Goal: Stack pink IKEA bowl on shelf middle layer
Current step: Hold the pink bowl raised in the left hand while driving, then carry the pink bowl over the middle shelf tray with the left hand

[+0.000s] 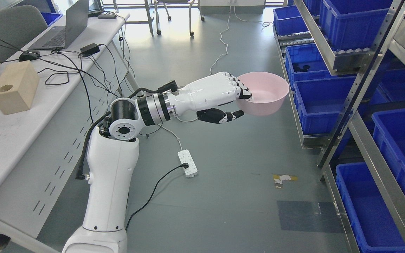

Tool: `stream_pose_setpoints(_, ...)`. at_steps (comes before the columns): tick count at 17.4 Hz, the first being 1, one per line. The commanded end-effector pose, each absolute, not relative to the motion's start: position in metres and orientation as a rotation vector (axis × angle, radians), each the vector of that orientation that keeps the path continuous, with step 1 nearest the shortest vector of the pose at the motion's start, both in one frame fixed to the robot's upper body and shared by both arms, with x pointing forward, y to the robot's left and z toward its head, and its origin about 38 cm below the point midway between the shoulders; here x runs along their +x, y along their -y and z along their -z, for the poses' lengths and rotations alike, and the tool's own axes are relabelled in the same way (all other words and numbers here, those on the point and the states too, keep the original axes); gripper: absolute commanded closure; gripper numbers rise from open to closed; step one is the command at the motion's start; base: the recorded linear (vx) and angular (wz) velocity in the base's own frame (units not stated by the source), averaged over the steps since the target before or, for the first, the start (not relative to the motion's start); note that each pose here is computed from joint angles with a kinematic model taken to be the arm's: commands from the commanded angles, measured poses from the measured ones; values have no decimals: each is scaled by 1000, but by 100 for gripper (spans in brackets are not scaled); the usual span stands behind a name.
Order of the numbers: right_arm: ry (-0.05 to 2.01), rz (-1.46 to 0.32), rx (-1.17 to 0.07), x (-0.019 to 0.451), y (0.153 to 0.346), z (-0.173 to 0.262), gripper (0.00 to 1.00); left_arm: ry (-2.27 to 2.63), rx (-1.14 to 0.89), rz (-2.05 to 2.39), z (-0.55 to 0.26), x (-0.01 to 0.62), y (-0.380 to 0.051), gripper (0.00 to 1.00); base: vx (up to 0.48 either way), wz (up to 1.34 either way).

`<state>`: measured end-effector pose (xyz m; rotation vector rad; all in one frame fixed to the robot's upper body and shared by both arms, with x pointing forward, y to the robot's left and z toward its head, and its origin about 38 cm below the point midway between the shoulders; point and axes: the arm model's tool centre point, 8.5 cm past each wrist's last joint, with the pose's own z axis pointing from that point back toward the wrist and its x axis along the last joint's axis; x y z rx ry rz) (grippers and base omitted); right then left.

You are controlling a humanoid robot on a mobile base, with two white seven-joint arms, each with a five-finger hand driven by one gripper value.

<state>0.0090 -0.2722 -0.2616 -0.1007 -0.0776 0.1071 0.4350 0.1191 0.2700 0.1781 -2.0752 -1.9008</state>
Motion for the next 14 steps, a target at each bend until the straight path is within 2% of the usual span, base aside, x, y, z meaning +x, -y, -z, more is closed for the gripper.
stream_pose_setpoints(1, 90, -108, -118, 12, 283, 261, 0, 2051, 171, 1934, -266, 435, -118, 98, 21, -320)
stream_pose_setpoints(5, 91, -108, -119, 13, 283, 261, 0, 2052, 166, 1933, -265, 434, -118, 98, 59, -819)
stream_pose_setpoints(11, 90, -108, -118, 12, 283, 261, 0, 2077, 186, 1915, -272, 435, -120, 98, 31, -1638)
stream_pose_setpoints(14, 91, -108, -119, 13, 283, 261, 0, 2234, 452, 1708, -350, 456, -173, 98, 25, -1809)
